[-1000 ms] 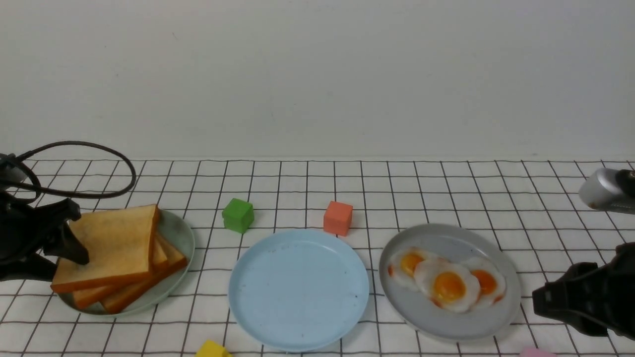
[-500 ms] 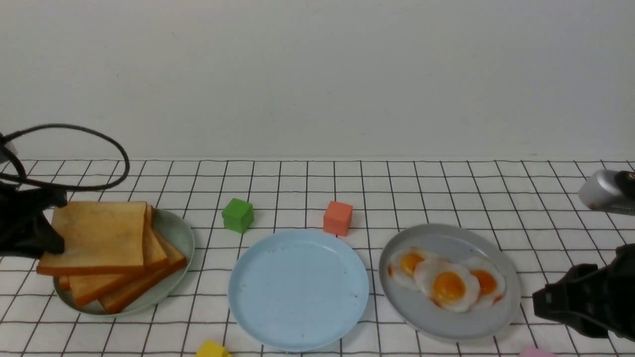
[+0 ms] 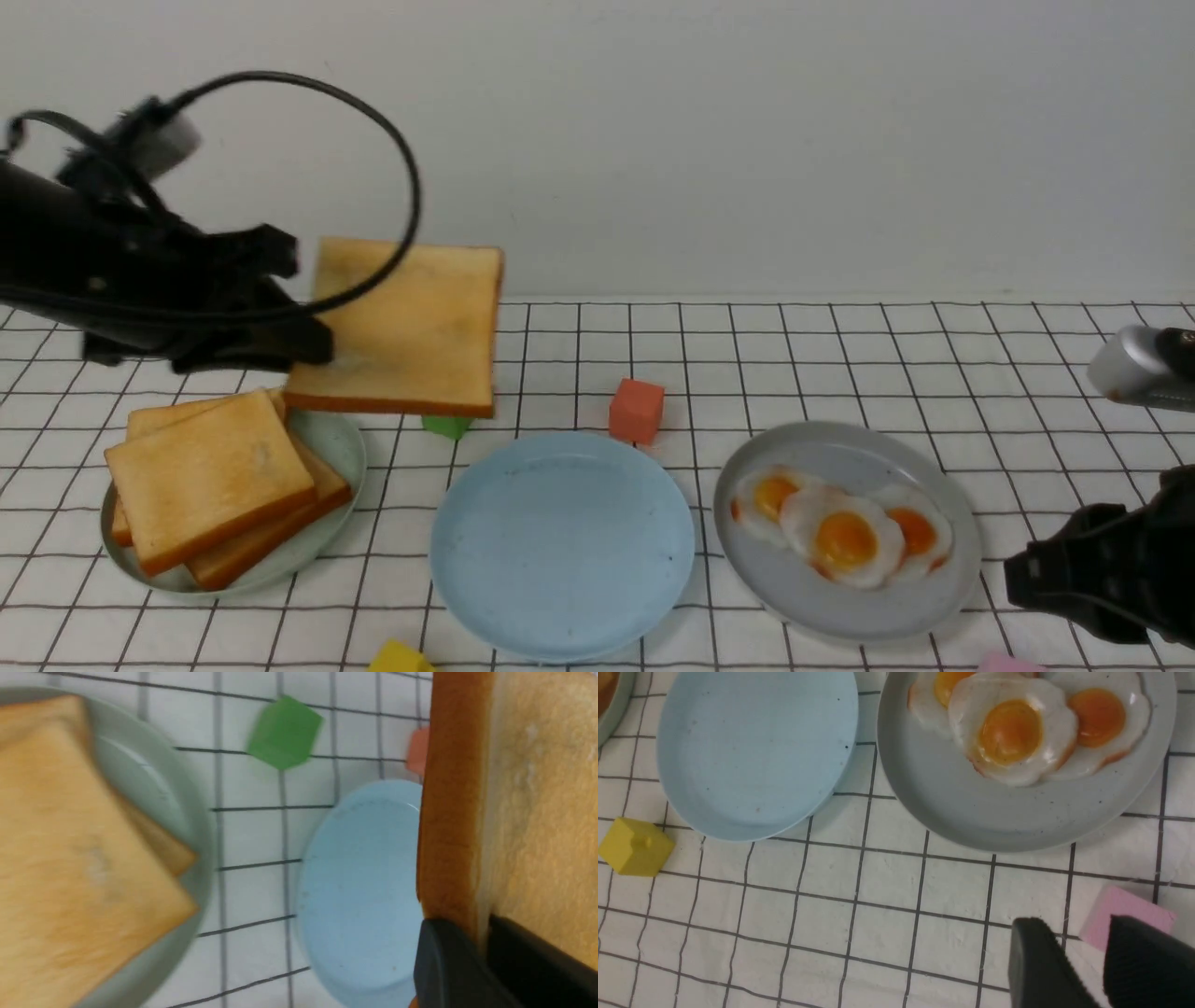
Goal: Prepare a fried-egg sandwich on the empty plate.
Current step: Use the left arm to put a slice of bread into the empty plate in the middle
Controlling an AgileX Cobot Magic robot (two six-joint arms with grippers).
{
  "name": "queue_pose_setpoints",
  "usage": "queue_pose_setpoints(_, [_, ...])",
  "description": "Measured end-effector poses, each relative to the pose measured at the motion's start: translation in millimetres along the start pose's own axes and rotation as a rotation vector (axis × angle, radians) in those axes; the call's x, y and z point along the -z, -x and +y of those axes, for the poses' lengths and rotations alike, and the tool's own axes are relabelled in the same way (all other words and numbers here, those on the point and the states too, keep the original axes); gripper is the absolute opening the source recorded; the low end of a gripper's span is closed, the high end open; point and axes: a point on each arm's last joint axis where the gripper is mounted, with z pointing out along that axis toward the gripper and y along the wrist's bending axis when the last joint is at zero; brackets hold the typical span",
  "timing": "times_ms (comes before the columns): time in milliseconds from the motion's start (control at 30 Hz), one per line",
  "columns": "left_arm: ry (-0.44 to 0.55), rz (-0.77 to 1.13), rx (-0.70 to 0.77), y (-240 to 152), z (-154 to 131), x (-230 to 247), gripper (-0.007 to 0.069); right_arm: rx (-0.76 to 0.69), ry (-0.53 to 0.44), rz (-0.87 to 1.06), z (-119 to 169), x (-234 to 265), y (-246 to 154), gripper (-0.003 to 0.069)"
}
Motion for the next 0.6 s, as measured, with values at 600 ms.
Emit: queue_pose_setpoints(600, [0.044, 0.217, 0.008, -43.6, -12.4, -145.5, 0.0087, 0.006, -0.005, 0.011, -0.5, 0.0, -1.0, 0.0241])
